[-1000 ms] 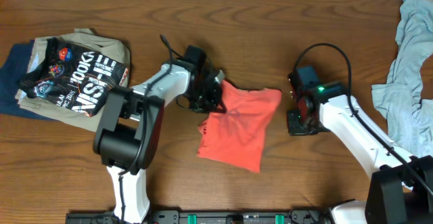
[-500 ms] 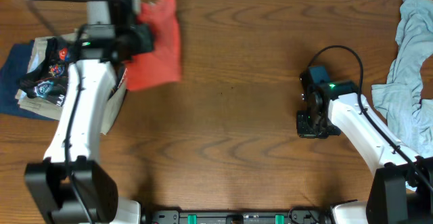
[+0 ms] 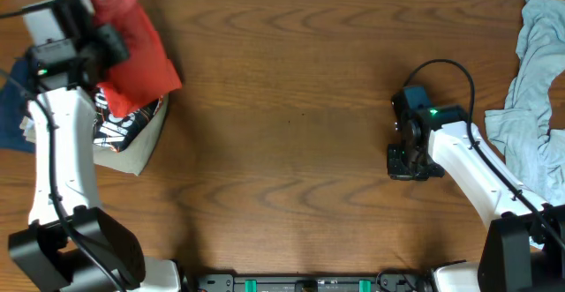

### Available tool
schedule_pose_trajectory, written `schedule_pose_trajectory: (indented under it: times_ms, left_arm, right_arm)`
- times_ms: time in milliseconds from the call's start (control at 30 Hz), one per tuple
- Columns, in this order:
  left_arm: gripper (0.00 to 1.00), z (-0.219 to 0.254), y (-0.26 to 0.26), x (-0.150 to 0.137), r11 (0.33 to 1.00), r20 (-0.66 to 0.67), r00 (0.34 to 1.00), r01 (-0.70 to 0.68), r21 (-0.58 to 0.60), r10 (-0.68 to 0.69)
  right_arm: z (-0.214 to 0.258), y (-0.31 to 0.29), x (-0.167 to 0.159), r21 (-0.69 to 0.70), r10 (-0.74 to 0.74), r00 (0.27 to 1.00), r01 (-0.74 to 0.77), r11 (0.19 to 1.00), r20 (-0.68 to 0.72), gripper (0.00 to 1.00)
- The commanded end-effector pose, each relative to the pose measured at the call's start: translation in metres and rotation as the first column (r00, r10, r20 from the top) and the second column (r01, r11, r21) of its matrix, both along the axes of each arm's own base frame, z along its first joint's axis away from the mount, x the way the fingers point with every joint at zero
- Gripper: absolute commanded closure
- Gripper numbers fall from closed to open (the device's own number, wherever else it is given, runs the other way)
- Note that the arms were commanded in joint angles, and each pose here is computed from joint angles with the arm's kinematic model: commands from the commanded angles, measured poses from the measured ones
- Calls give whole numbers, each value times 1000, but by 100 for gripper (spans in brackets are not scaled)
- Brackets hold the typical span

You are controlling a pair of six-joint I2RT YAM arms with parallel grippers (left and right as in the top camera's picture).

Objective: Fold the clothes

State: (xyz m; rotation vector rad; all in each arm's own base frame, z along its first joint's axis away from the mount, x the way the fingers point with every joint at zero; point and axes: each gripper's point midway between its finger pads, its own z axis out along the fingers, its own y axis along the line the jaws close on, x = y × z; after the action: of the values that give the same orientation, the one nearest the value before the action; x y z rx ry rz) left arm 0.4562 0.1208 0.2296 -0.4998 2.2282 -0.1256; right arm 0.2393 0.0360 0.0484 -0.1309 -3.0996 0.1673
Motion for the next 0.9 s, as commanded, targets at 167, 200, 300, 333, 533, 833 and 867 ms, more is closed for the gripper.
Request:
schedule_pose_trajectory:
  times_ms: [167, 200, 300, 333, 533, 833, 867]
  left_arm:
    - [94, 16, 73, -20, 986, 51, 985, -165, 23, 164]
    - [92, 16, 82, -24, 982, 51, 982, -185, 23, 184]
    - [2, 14, 103, -33, 969, 49, 968, -248, -2, 248]
    - [2, 12, 107, -35, 964, 47, 963, -264, -12, 265]
    - [2, 10, 115, -40, 958, 41, 957, -287, -21, 287]
    - [2, 6, 77, -25, 983, 53, 986, -153, -99, 159]
    - [2, 3, 67, -21, 986, 46, 990, -131, -101, 136]
  right_arm:
    - [8, -2, 7, -2, -25, 999, 25, 1000, 37, 92]
    - [8, -2, 7, -3, -25, 999, 25, 1000, 36, 92]
    - [8, -2, 7, -3, -25, 999, 25, 1000, 38, 91]
    - [8, -2, 7, -2, -25, 999, 25, 1000, 40, 91]
    - [8, -2, 7, -2, -25, 999, 25, 1000, 40, 90]
    - [7, 3, 16, 29, -40, 997, 38, 999, 73, 76]
    - [7, 7, 18, 49, -43, 996, 39, 998, 80, 74]
